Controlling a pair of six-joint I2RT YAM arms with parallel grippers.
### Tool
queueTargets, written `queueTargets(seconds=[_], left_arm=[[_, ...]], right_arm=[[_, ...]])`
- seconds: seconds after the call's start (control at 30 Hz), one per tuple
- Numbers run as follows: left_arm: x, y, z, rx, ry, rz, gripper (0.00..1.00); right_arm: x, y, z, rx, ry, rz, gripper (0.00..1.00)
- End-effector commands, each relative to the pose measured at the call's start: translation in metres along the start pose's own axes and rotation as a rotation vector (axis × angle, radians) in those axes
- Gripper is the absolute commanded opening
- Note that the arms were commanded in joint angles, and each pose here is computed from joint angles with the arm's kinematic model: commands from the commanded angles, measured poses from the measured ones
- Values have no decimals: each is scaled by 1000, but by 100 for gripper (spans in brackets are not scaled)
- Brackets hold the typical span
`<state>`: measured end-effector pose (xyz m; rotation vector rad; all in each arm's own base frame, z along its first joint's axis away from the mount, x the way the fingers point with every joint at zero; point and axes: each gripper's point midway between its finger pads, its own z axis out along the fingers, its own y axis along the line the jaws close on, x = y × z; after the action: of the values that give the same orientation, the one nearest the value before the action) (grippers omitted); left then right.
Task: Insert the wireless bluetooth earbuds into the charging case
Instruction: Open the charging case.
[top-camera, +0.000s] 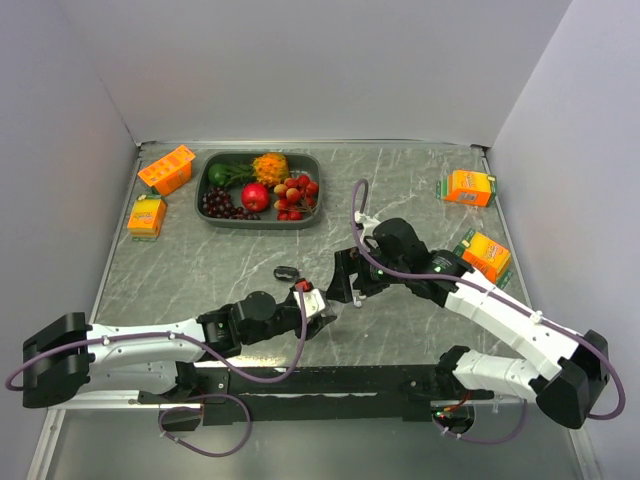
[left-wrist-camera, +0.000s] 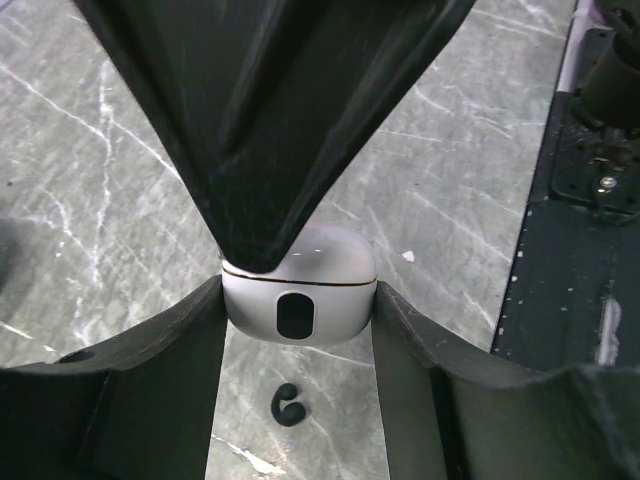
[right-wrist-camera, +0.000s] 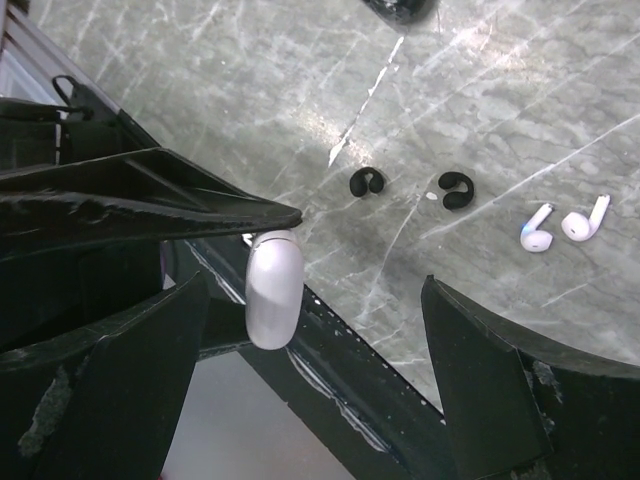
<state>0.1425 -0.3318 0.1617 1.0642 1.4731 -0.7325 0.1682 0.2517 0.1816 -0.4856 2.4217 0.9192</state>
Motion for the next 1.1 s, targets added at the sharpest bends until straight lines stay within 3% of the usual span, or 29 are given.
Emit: queueTargets(seconds=[0.0, 0.67, 1.07], left_arm=[[-20, 6, 1, -40, -64, 17, 1], [-39, 9, -7, -67, -133, 0, 1], [-38, 14, -13, -96, -138, -9, 1]], right_arm=[[-17, 13, -1, -33, -37, -30, 94], [0, -5, 6, 40, 6, 11, 93], [-6, -6, -3, 58, -37, 16, 92]])
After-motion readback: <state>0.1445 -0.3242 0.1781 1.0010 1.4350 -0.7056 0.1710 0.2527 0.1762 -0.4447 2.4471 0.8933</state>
